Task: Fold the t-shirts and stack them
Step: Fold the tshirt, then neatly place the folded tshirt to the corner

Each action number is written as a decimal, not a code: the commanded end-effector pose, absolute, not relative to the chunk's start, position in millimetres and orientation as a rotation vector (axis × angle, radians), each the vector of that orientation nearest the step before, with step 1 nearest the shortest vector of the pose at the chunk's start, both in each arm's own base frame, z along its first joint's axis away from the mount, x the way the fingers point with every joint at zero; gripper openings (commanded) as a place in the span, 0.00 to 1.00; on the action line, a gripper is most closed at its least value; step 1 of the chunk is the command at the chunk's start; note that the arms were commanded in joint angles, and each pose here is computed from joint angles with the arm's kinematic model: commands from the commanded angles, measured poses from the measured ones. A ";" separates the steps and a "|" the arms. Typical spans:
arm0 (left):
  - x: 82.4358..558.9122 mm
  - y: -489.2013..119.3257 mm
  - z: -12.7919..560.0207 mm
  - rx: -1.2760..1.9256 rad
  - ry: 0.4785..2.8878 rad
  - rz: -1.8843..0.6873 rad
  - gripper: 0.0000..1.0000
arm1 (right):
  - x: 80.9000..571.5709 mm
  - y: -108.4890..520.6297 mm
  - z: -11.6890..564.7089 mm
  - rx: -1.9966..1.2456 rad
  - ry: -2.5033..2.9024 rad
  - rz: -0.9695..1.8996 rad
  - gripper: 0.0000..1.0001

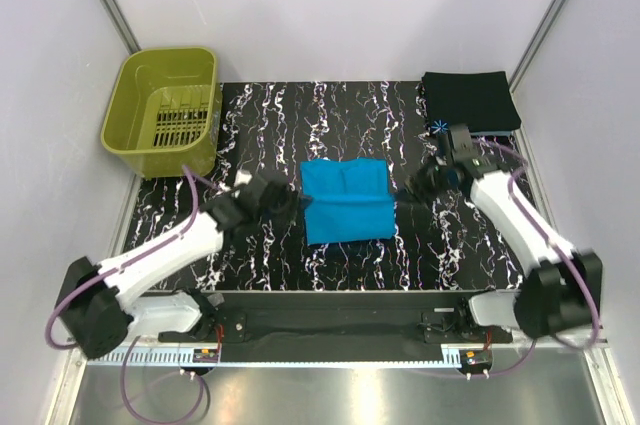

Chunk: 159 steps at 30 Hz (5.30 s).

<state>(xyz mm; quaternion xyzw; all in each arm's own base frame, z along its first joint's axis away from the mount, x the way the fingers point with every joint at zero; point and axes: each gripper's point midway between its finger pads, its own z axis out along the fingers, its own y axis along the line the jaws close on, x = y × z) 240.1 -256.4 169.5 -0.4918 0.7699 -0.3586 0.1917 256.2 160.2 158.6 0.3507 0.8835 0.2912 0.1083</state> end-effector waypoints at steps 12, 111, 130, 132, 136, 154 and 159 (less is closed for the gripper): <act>373.3 -241.8 179.3 -1.293 2.203 -0.958 0.00 | 394.0 167.2 165.7 0.875 2.594 0.975 0.00; 510.7 -381.5 78.1 -0.116 2.366 -1.230 0.44 | 316.8 210.2 31.8 0.398 2.689 1.477 0.33; 287.8 -346.0 168.9 -0.828 2.119 -1.309 0.74 | 355.9 132.8 177.0 0.495 2.530 0.956 0.83; 284.6 -344.3 156.5 -0.980 2.016 -1.313 0.74 | 359.7 122.0 182.7 0.482 2.535 0.887 0.84; 277.6 -369.0 132.9 -1.033 2.008 -1.322 0.75 | 370.1 110.4 205.5 0.427 2.502 0.810 0.87; 281.3 -403.4 27.5 -1.529 1.866 -1.080 0.57 | 383.4 91.7 187.1 0.358 2.555 0.710 0.89; 286.7 -387.3 10.2 -1.587 1.814 -1.033 0.48 | 397.7 94.4 176.4 0.354 2.580 0.726 0.97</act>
